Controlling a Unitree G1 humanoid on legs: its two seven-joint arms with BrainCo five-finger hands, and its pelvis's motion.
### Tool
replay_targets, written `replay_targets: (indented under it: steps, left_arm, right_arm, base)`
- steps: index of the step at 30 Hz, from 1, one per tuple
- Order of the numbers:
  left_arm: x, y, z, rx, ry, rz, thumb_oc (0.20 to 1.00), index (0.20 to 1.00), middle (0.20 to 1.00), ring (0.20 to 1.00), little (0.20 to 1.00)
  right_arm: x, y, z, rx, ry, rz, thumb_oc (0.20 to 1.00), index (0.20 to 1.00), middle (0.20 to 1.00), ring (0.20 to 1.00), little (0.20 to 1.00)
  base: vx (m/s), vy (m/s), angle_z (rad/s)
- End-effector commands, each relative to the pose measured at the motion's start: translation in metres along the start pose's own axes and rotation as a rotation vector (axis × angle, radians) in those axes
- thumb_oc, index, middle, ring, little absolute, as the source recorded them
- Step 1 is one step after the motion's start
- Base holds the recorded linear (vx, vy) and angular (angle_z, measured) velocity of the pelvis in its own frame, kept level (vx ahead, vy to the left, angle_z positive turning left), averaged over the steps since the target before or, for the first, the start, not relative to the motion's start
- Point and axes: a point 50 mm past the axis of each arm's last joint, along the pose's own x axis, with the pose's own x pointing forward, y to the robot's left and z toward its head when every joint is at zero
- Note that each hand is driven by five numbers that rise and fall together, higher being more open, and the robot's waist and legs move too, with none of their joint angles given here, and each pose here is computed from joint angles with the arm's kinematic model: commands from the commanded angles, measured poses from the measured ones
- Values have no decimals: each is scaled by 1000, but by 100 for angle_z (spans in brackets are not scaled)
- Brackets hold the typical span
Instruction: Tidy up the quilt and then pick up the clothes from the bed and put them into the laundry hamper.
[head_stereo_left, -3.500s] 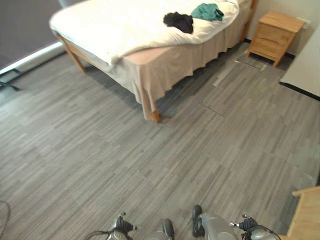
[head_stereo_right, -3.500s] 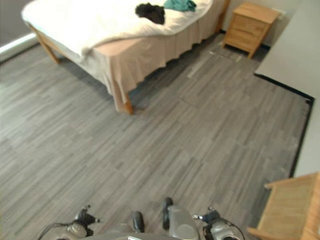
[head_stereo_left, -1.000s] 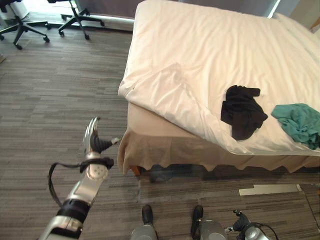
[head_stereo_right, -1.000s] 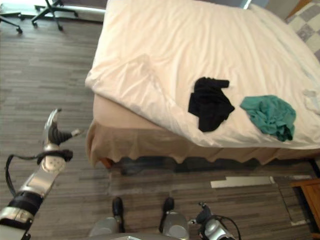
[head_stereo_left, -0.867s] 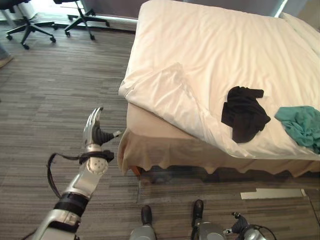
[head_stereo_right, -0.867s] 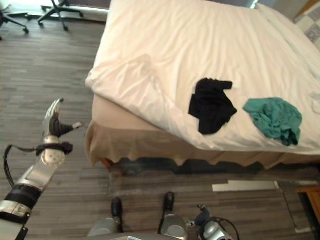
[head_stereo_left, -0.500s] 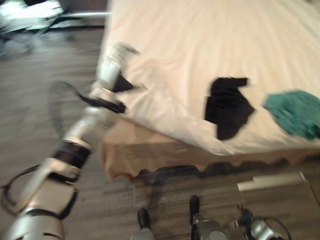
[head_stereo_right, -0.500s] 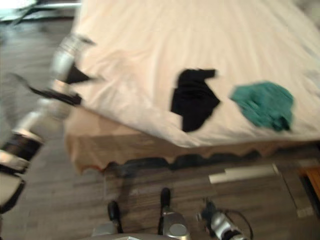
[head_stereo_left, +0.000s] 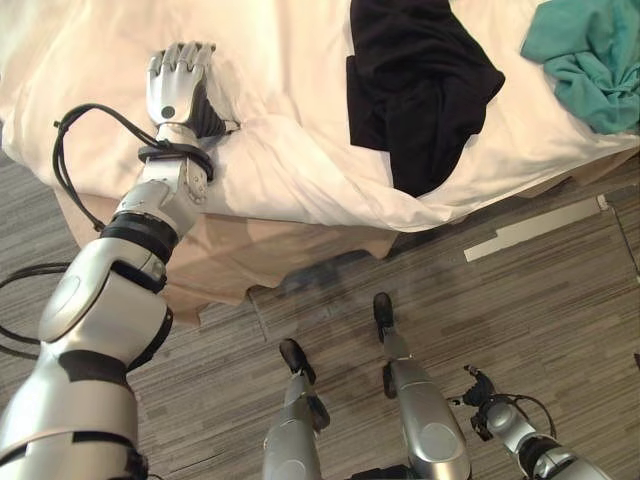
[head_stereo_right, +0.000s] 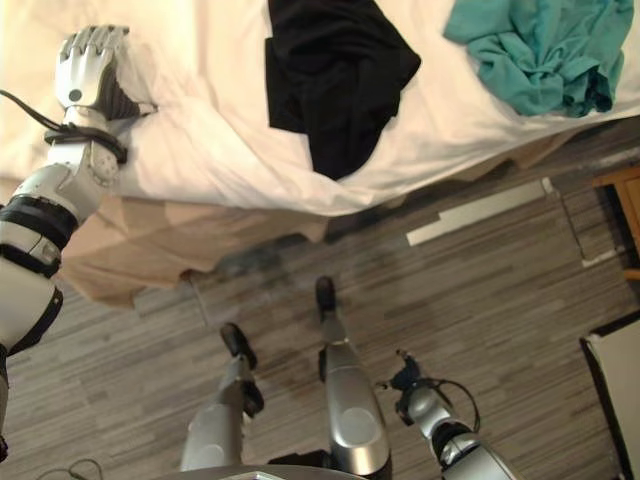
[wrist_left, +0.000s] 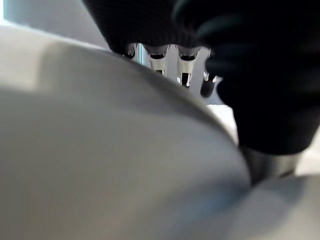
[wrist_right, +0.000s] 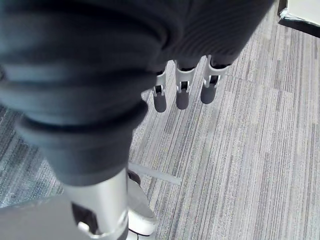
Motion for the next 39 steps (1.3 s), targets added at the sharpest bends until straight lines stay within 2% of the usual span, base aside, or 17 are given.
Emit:
replay_targets:
  steps: [1,10,11,12,13,14,15,21,22,23,24,26,28,32,33,35,39]
  left_arm:
    - [-10,4,-64,274,189,-126,200,200,200,200,200]
    - [-100,-92,-104,33,382,-439,200,200,200,200,200]
    - [-160,-137,-106,-76,452,-566,278,278,278,278,278]
    - [-160,-137,-106,-76,453,-566,316,316,316,316,316]
    - [-183,-149,-107,-120,481,-613,495,495,495,495,495]
    - [-211,-162,-109,-165,528,-666,890,890,890,890,890]
    - [-254,-178,-110,-211,607,-754,1000,1000,1000,1000,1000]
    - [-370,-193,-122,-190,852,-981,1000,1000,1000,1000,1000]
    - [-423,-190,-123,-157,956,-1082,1000,1000,1000,1000,1000]
    - [-423,-190,-124,-157,956,-1082,1000,1000,1000,1000,1000]
    - [-459,-192,-108,-140,1002,-1181,1000,1000,1000,1000,1000]
    - [-499,-176,-115,-119,1116,-1241,1000,1000,1000,1000,1000]
    - [-503,-174,-117,-167,1203,-1192,1000,1000,1000,1000,1000]
    - [-490,-184,-106,-208,1131,-1172,1000,1000,1000,1000,1000]
    - [-433,-197,-103,-261,990,-1038,1000,1000,1000,1000,1000]
    - [-413,-201,-99,-290,941,-992,1000,1000,1000,1000,1000]
    - [-293,-199,-59,-461,594,-713,1000,1000,1000,1000,1000]
  right_arm:
    - [2,-7,-2,4,15,-16,1000,1000,1000,1000,1000]
    - [-4,1,-24,-8,95,18,1000,1000,1000,1000,1000]
    - [-4,-12,-38,47,170,-33,1000,1000,1000,1000,1000]
    - [-4,-12,-38,46,170,-33,1000,1000,1000,1000,1000]
    - [-4,-21,-43,69,192,-59,1000,1000,1000,1000,1000]
    - [-4,-29,-44,73,199,-79,1000,1000,1000,1000,1000]
    - [0,-50,-39,71,173,-131,1000,1000,1000,1000,1000]
    - [9,-129,9,129,23,-322,1000,1000,1000,1000,1000]
    - [11,-116,31,133,-71,-303,1000,1000,1000,1000,1000]
    - [11,-116,32,133,-71,-302,856,856,856,856,856]
    - [13,-107,54,297,-176,-227,200,200,200,200,200]
    - [-7,-153,116,209,-447,-405,200,200,200,200,200]
    - [-56,-188,174,73,-778,-530,200,200,200,200,200]
    - [-71,-206,207,64,-885,-603,200,200,200,200,200]
    - [-123,-244,283,50,-1116,-706,200,200,200,200,200]
    - [-137,-253,302,55,-1155,-735,200,200,200,200,200]
    - [-175,-276,351,107,-1212,-827,200,200,200,200,200]
  base:
    - [0,0,0]
    - [63,16,-5]
    - [102,46,1]
    - [140,64,2]
    - [72,43,7]
    - [147,81,15]
    - [106,63,18]
    - [66,47,11]
    - [70,49,18]
    - [70,98,26]
    - [28,56,25]
    - [29,85,20]
    - [-39,65,27]
    - [-173,14,22]
    - [-303,-27,42]
    - [-295,-25,-10]
    - [-154,-37,15]
